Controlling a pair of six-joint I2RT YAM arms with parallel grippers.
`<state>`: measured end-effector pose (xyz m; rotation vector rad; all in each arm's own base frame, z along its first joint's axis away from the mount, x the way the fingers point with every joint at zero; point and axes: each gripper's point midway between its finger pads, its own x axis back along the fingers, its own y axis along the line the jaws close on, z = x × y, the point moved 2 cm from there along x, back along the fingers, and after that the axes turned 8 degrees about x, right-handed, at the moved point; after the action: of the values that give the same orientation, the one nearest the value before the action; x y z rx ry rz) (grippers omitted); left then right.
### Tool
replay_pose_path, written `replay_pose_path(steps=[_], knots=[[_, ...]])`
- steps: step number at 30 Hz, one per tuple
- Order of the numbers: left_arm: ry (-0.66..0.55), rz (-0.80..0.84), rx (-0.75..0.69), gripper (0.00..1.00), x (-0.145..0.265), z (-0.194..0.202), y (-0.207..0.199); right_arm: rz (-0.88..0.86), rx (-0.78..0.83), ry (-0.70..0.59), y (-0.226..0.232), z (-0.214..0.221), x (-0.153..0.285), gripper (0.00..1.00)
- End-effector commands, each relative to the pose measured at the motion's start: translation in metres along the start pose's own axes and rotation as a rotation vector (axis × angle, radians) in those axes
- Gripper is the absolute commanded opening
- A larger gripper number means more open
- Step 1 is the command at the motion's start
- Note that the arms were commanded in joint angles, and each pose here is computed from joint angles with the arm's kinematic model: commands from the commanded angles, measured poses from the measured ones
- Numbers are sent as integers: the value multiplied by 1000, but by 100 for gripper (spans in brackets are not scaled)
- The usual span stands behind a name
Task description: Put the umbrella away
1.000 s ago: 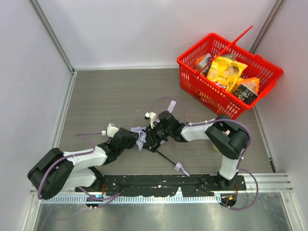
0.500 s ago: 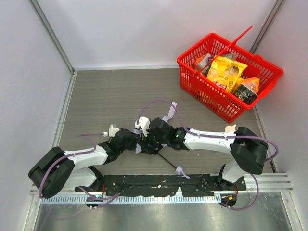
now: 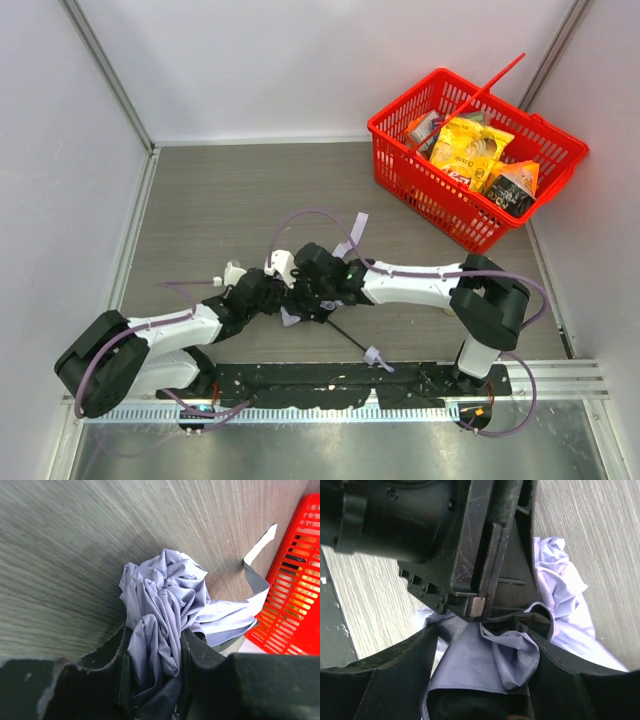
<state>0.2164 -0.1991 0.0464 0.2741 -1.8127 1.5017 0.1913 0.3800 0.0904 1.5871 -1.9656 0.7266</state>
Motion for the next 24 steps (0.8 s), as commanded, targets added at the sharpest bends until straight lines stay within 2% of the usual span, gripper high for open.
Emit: replay_pose_path(steps=[1,2,3,4,5,7,11,16,18,22,24], knots=[[-63,-256,-31,0,5,-14,62,75,32,45,31,17,-8,70],[-71,-271,-3,0,5,-15,63,141,32,84,26,30,-9,66],[-75,-287,21,0,6,-15,68,170,17,68,27,28,-12,64],[-73,-289,49,0,5,-14,68,224,6,106,24,45,-13,64],[-68,-284,67,0,5,-13,68,256,-3,65,23,39,-17,64],[-54,-285,84,0,3,-10,68,344,2,65,17,48,-21,67],[-48,-300,108,0,4,-8,67,340,82,91,24,64,-28,71],[-61,-290,109,0,7,-11,67,275,76,-26,38,61,-20,72],[-64,-273,112,0,9,-13,65,279,78,-33,38,67,-17,72],[-69,-260,108,0,12,-15,64,259,96,-29,41,72,-20,72],[-66,-260,111,0,13,-15,63,296,104,12,35,76,-25,72]])
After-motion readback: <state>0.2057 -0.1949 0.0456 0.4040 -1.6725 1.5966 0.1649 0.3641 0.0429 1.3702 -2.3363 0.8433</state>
